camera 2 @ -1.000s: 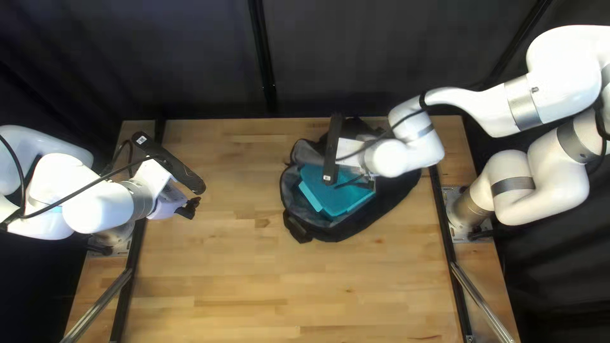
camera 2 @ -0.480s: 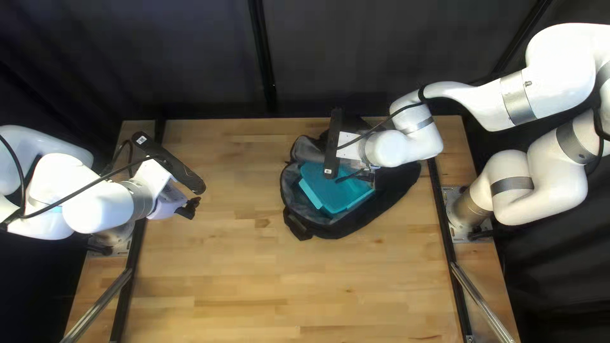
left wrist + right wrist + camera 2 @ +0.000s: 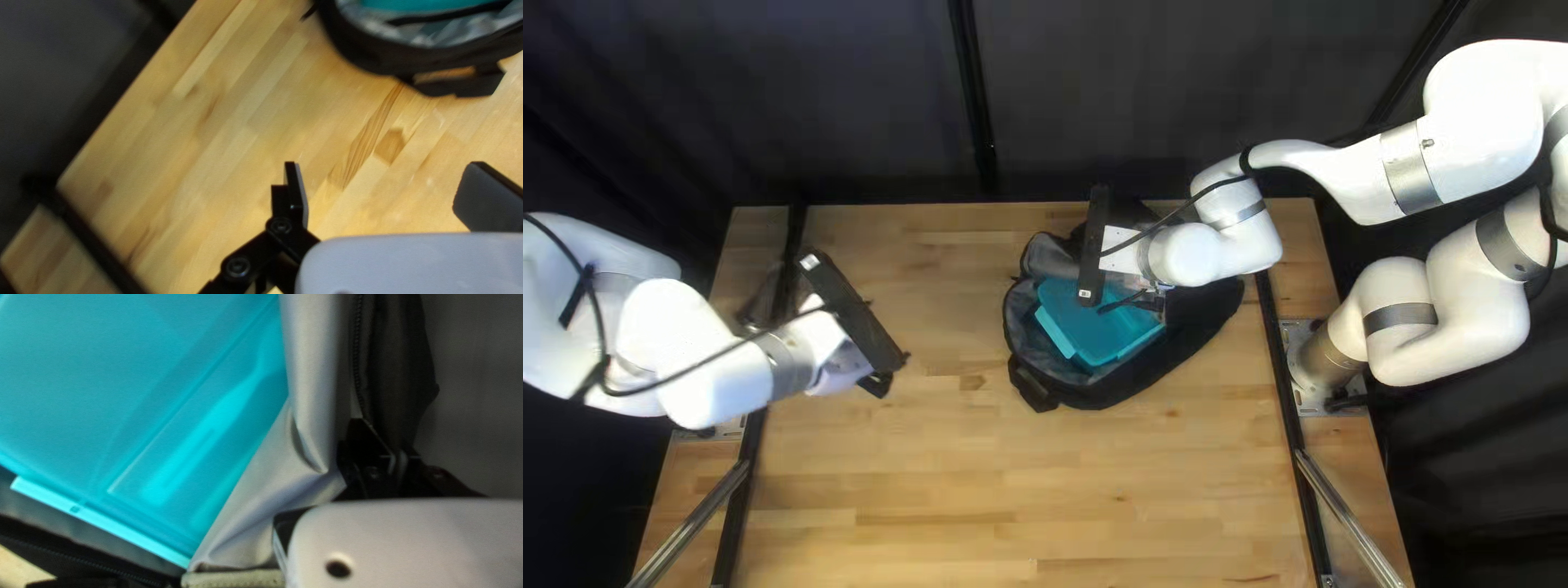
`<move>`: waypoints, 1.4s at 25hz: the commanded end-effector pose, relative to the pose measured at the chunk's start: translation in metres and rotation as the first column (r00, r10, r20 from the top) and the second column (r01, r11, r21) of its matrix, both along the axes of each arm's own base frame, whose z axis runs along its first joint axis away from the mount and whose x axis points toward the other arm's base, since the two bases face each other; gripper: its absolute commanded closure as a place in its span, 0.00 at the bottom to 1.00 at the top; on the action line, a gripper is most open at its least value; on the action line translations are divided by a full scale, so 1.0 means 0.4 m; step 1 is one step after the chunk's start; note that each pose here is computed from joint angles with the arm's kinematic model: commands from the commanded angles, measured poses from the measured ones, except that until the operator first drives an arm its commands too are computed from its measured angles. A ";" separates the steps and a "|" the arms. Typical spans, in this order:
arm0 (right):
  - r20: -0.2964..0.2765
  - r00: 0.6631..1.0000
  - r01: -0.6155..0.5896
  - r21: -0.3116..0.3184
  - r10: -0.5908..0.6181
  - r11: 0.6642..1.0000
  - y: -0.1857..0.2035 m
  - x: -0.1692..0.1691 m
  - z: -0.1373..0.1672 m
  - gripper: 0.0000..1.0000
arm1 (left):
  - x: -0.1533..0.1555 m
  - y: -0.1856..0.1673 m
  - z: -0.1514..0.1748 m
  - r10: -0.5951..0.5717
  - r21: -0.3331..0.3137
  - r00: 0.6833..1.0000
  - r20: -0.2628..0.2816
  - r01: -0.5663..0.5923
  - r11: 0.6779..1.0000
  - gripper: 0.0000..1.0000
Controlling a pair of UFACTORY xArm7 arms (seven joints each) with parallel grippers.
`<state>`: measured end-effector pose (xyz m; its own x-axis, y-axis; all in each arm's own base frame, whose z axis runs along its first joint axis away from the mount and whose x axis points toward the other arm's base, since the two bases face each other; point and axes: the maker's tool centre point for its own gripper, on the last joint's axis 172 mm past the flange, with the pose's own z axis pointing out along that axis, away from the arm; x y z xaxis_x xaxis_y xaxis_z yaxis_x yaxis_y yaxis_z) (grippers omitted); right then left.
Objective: Remove a lunch box from a kids backpack
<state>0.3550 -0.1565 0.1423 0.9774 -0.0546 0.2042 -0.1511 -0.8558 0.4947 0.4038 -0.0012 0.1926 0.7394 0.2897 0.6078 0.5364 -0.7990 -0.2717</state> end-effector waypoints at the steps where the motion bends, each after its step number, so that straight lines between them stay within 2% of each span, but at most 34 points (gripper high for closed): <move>1: 0.000 1.000 0.000 0.000 0.000 1.000 0.000 0.000 0.000 1.00 | 0.004 0.002 -0.001 0.000 0.000 1.000 -0.001 0.000 1.000 0.00; 5: 0.000 1.000 0.000 0.000 0.000 1.000 0.000 0.000 0.000 1.00 | 0.006 0.002 0.000 0.011 -0.011 1.000 0.004 -0.011 1.000 0.00; 7: 0.000 1.000 0.000 0.000 0.000 1.000 0.000 0.000 0.000 1.00 | 0.083 -0.068 -0.019 -0.124 0.024 0.992 -0.021 0.125 0.992 0.00; 9: 0.000 1.000 0.000 0.000 0.000 1.000 0.000 0.000 0.000 1.00 | 0.132 -0.100 -0.028 -0.242 0.072 0.969 -0.053 0.245 0.967 0.00; 12: 0.000 1.000 0.000 0.000 0.000 1.000 0.000 0.000 0.000 1.00 | 0.206 -0.137 -0.045 -0.431 0.155 0.895 -0.117 0.445 0.882 0.00; 14: 0.000 1.000 0.000 0.000 0.000 1.000 0.000 0.000 0.000 1.00 | 0.234 -0.144 -0.061 -0.506 0.181 0.849 -0.150 0.527 0.831 0.00; 16: 0.000 1.000 0.000 0.000 0.000 1.000 0.000 0.000 0.000 1.00 | 0.257 -0.147 -0.081 -0.585 0.205 0.788 -0.190 0.615 0.761 0.00; 18: 0.000 1.000 0.000 0.000 0.000 1.000 0.000 0.000 0.000 1.00 | 0.269 -0.142 -0.095 -0.627 0.223 0.748 -0.217 0.663 0.715 0.00; 20: 0.000 1.000 0.000 0.000 0.000 1.000 0.000 0.000 0.000 1.00 | 0.284 -0.132 -0.110 -0.639 0.245 0.729 -0.246 0.684 0.687 0.00; 22: 0.000 1.000 0.000 0.000 0.000 1.000 0.000 0.000 0.000 1.00 | 0.300 -0.114 -0.125 -0.603 0.276 0.743 -0.290 0.669 0.690 0.00; 23: 0.000 1.000 0.000 0.000 0.000 1.000 0.000 0.000 0.000 1.00 | 0.299 -0.093 -0.125 -0.529 0.309 0.777 -0.342 0.624 0.717 0.00; 24: 0.000 1.000 0.000 0.000 0.000 1.000 0.000 0.000 0.000 1.00 | 0.296 -0.086 -0.124 -0.481 0.329 0.796 -0.368 0.595 0.733 0.00; 30: 0.000 1.000 0.000 0.000 0.000 1.000 0.000 0.000 0.000 1.00 | 0.296 -0.086 -0.124 -0.481 0.329 0.796 -0.368 0.595 0.733 0.00; 31: 0.000 1.000 0.000 0.000 0.000 1.000 0.000 0.000 0.000 1.00 | 0.292 -0.097 -0.141 -0.486 0.304 0.802 -0.349 0.587 0.750 0.00; 32: 0.000 1.000 0.000 0.000 0.000 1.000 0.000 0.000 0.000 1.00 | 0.289 -0.101 -0.152 -0.493 0.292 0.800 -0.341 0.589 0.754 0.00; 34: 0.000 1.000 0.000 0.000 0.000 1.000 0.000 0.000 0.000 1.00 | 0.302 -0.125 -0.177 -0.501 0.316 0.806 -0.316 0.587 0.745 0.00; 35: 0.000 1.000 0.000 0.000 0.000 1.000 0.000 0.000 0.000 1.00 | 0.311 -0.134 -0.179 -0.508 0.345 0.804 -0.309 0.592 0.728 0.00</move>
<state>0.3551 -0.1565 0.1423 0.9774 -0.0545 0.2043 -0.1511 -0.8559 0.4947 0.5231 -0.0443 0.1296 0.8215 -0.4175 0.3884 -0.0620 -0.7424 -0.6671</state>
